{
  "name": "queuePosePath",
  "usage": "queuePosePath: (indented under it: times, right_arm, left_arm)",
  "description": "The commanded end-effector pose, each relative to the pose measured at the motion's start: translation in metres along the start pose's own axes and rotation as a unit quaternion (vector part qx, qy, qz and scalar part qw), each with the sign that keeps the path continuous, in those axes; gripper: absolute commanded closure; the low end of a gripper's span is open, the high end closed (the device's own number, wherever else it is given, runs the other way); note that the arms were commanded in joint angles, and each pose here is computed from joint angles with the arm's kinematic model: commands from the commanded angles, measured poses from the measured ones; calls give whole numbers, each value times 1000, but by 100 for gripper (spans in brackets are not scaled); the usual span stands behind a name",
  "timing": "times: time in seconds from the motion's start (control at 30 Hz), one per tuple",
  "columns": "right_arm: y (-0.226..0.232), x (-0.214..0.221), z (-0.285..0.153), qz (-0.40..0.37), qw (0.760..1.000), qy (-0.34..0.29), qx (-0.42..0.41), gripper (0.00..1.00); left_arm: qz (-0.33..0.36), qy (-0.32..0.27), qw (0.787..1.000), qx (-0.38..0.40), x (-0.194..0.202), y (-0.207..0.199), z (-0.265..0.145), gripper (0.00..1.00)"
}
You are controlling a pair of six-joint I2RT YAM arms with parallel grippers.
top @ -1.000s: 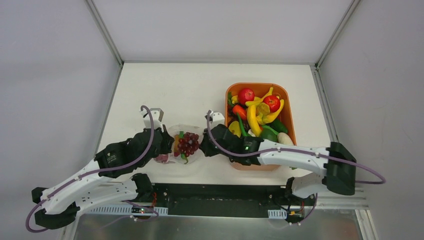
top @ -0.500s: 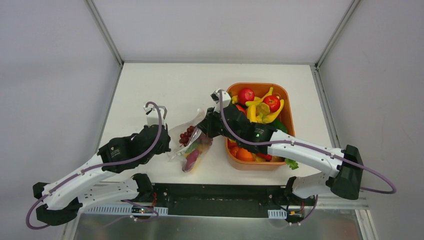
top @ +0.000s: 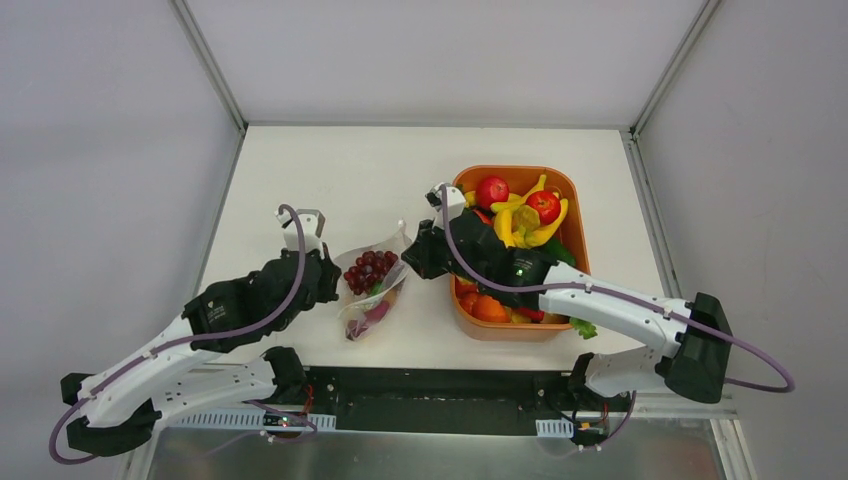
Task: Place the food in the zip-top bag and seal the zipper
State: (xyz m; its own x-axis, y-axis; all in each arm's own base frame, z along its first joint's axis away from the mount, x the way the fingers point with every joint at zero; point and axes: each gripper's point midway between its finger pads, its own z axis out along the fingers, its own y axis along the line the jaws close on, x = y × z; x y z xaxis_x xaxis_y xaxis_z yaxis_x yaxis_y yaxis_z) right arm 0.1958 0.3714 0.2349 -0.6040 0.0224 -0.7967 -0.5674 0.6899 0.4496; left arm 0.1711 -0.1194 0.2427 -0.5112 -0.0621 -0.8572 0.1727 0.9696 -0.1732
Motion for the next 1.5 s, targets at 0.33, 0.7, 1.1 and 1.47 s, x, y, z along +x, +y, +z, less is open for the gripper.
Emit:
queuePosePath:
  times: [0.33, 0.7, 1.1, 1.47]
  right_arm:
    - [2, -55, -92, -20, 997, -74, -24, 47]
    - [-143, -47, -110, 3, 957, -99, 273, 42]
    - [-186, -44, -96, 49, 957, -79, 274, 42]
    - [-219, -34, -66, 22, 945, -52, 323, 52]
  left_arm:
    - [9, -7, 999, 52, -9, -28, 3, 100]
    - [-8, -5, 998, 62, -1, -29, 5, 100]
    - [-14, -3, 998, 61, 4, -27, 6, 100]
    - [-7, 7, 998, 58, 8, -30, 10, 100]
